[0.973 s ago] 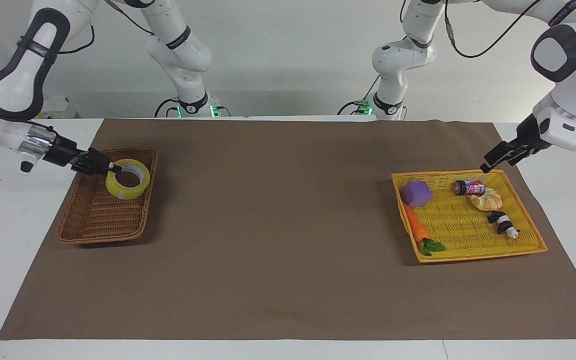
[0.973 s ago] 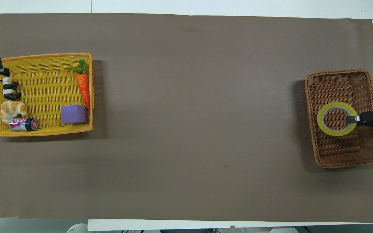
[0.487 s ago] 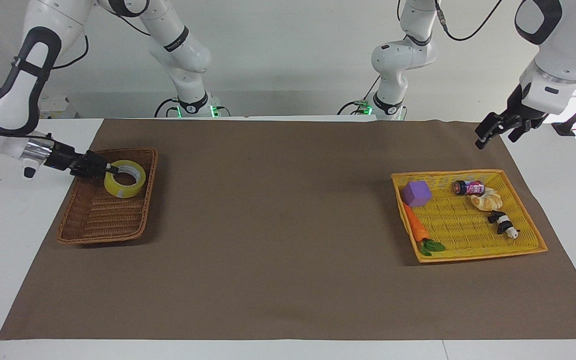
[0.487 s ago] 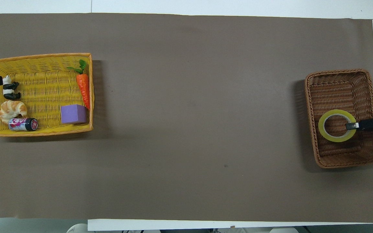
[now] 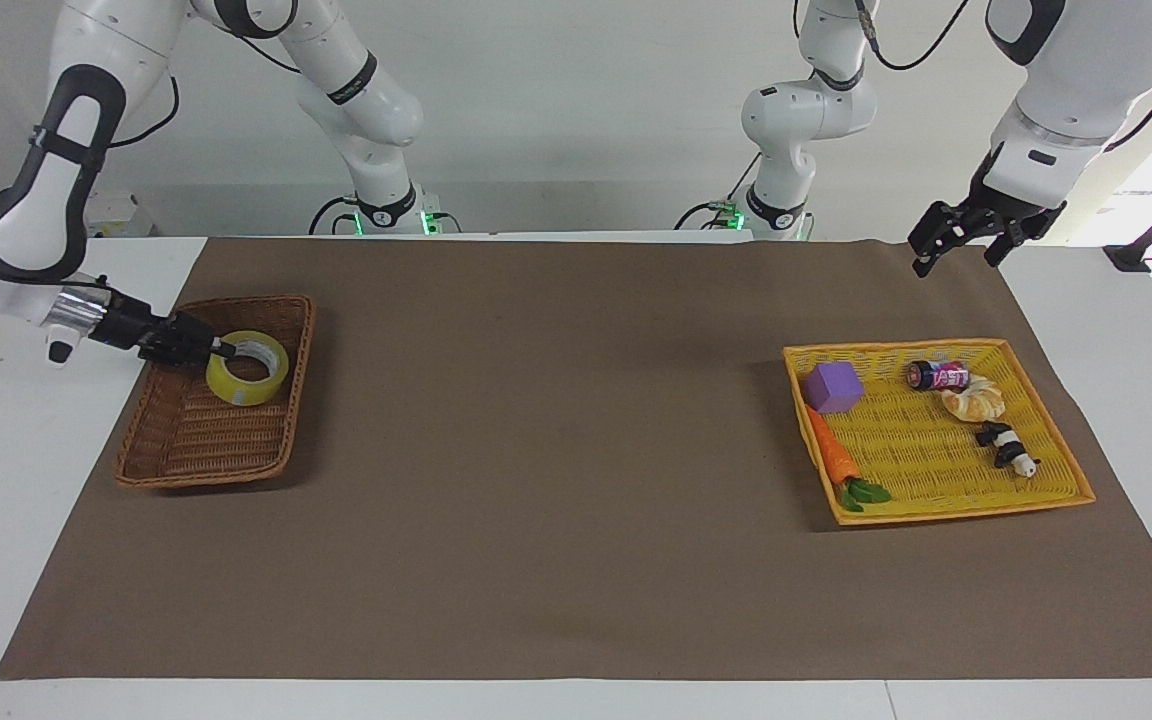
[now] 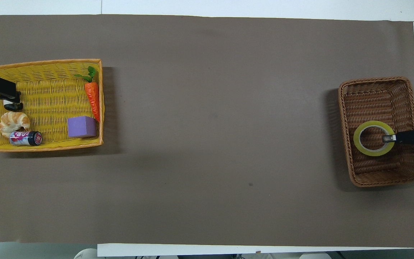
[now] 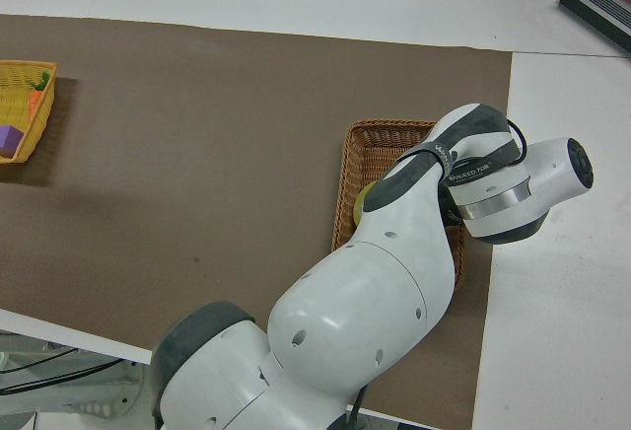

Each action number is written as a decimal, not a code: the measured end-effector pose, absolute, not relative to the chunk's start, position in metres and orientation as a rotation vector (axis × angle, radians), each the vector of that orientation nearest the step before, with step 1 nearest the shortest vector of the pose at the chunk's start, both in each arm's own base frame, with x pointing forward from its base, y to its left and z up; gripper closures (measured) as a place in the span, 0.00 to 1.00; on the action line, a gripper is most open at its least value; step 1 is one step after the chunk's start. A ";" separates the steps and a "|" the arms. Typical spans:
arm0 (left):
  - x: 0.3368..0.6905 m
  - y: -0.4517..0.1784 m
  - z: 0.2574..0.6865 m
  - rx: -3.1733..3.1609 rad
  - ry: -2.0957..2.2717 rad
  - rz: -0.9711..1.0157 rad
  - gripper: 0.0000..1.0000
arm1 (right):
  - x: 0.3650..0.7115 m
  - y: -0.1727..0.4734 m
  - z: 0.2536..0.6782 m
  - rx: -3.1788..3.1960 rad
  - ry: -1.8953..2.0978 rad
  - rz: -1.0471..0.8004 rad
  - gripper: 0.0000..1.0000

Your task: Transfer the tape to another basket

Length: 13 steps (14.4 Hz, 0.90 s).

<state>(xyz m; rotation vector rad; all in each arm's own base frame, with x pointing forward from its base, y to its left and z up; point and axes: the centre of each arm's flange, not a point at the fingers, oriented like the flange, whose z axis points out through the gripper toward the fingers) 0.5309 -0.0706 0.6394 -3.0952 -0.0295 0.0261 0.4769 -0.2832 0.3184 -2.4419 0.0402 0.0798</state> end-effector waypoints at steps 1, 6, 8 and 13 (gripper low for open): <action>0.531 -0.072 0.639 -3.095 -0.026 0.029 0.01 | 0.479 -0.284 0.319 -2.456 0.027 0.064 0.31; 0.531 -0.074 0.635 -3.094 -0.018 0.056 0.00 | 0.507 -0.276 0.376 -2.722 -0.181 -0.011 0.00; 0.532 -0.068 0.634 -3.094 -0.032 0.060 0.00 | 0.519 -0.258 0.413 -2.815 -0.311 -0.024 0.00; 0.538 -0.069 0.622 -3.095 -0.025 0.093 0.00 | 0.523 -0.218 0.496 -2.995 -0.301 0.020 0.00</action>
